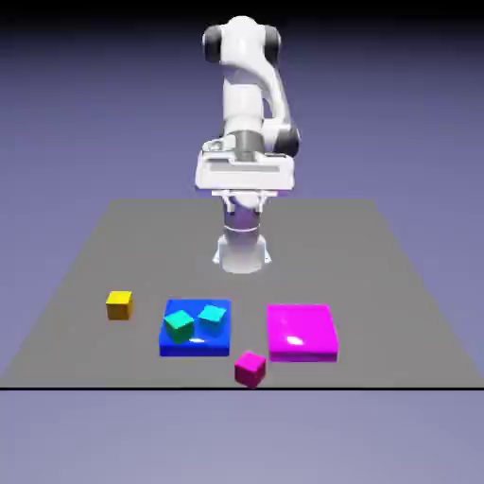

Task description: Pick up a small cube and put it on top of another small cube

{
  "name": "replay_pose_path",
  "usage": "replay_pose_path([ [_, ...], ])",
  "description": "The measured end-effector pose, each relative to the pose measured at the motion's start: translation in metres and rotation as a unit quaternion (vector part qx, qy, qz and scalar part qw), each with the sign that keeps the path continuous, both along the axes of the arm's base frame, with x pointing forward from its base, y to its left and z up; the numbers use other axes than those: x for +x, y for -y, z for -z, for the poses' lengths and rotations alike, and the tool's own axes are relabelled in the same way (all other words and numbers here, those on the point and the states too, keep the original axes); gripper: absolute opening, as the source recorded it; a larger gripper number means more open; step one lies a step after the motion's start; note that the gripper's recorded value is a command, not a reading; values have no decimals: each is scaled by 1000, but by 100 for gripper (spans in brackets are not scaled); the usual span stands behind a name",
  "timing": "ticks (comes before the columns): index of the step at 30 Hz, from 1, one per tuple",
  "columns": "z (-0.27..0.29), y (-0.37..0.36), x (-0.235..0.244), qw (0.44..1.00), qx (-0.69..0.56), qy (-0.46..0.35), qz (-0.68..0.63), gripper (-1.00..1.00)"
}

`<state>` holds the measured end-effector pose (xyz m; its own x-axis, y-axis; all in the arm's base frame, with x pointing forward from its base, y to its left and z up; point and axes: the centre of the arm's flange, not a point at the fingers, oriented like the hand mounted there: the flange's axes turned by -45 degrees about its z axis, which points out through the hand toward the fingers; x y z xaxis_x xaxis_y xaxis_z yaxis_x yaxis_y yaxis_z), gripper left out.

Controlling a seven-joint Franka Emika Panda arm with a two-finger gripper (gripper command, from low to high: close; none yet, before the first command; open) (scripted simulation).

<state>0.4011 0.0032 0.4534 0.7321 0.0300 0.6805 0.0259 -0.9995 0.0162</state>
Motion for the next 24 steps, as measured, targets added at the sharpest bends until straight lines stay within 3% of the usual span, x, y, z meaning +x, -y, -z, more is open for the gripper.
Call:
replay_pose_path([
  [12,76,14,105,964,70,-238,94,0],
  [24,192,24,172,859,132,-461,180,0],
])
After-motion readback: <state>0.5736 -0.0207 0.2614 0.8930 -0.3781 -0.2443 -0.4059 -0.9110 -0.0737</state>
